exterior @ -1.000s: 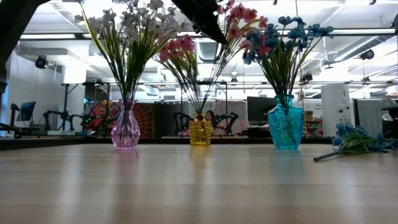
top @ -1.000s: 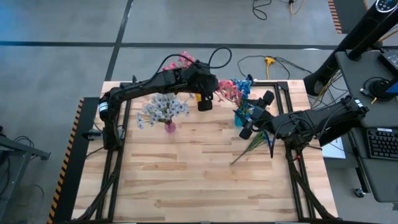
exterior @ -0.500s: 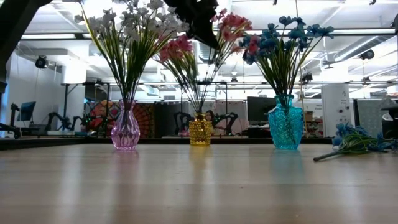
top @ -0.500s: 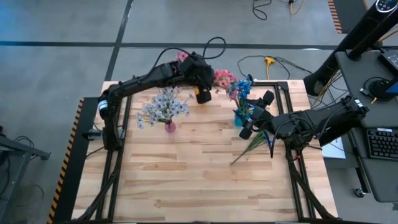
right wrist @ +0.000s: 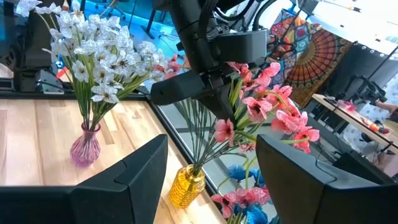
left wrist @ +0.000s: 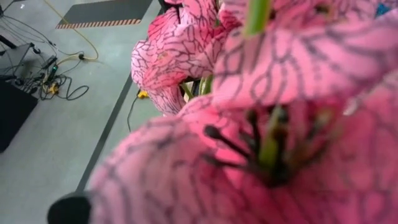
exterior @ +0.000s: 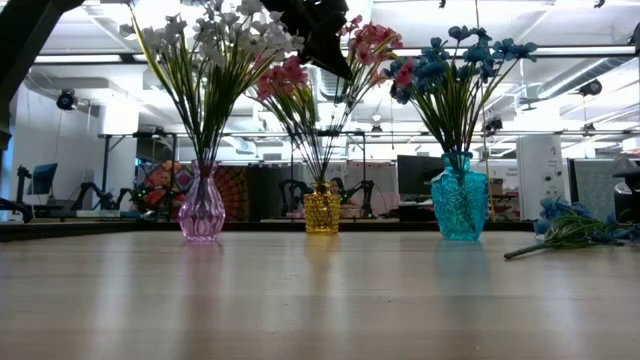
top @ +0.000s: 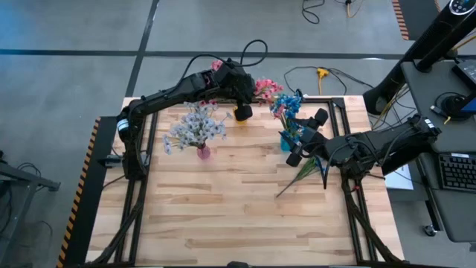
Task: Sort flowers into vase by color
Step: Put the pink flowers into the yellow vase
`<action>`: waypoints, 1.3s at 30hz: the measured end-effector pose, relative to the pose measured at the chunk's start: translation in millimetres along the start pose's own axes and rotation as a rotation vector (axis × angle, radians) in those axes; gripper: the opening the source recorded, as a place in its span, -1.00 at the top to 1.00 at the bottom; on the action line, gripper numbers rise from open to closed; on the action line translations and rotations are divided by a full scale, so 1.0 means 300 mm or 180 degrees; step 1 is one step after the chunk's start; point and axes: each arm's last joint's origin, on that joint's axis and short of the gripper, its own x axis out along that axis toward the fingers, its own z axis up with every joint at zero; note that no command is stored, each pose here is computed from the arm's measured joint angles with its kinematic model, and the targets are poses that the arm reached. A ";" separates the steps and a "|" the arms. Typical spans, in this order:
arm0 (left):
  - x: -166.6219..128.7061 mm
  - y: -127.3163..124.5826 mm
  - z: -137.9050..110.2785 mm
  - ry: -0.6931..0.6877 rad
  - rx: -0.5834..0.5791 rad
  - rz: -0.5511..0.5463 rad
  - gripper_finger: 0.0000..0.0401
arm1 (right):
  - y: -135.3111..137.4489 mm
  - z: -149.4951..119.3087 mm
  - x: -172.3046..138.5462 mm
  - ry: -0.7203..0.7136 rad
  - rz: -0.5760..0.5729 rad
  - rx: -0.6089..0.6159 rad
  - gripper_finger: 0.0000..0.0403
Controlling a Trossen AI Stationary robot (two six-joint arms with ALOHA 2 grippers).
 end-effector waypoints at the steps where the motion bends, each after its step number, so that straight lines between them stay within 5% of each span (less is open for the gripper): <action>1: -0.001 0.001 0.000 -0.0002 -0.0008 0.0002 1.00 | 0.000 0.000 0.000 0.0001 0.0000 0.0000 -0.18; 26: -0.031 0.011 0.004 -0.0207 -0.0104 -0.0186 1.00 | 0.002 -0.012 0.000 0.0078 0.0014 -0.0027 -0.18; 39: -0.138 0.000 -0.095 -0.0778 -0.0282 0.0031 1.00 | 0.002 -0.012 0.000 0.0076 0.0013 0.0007 -0.18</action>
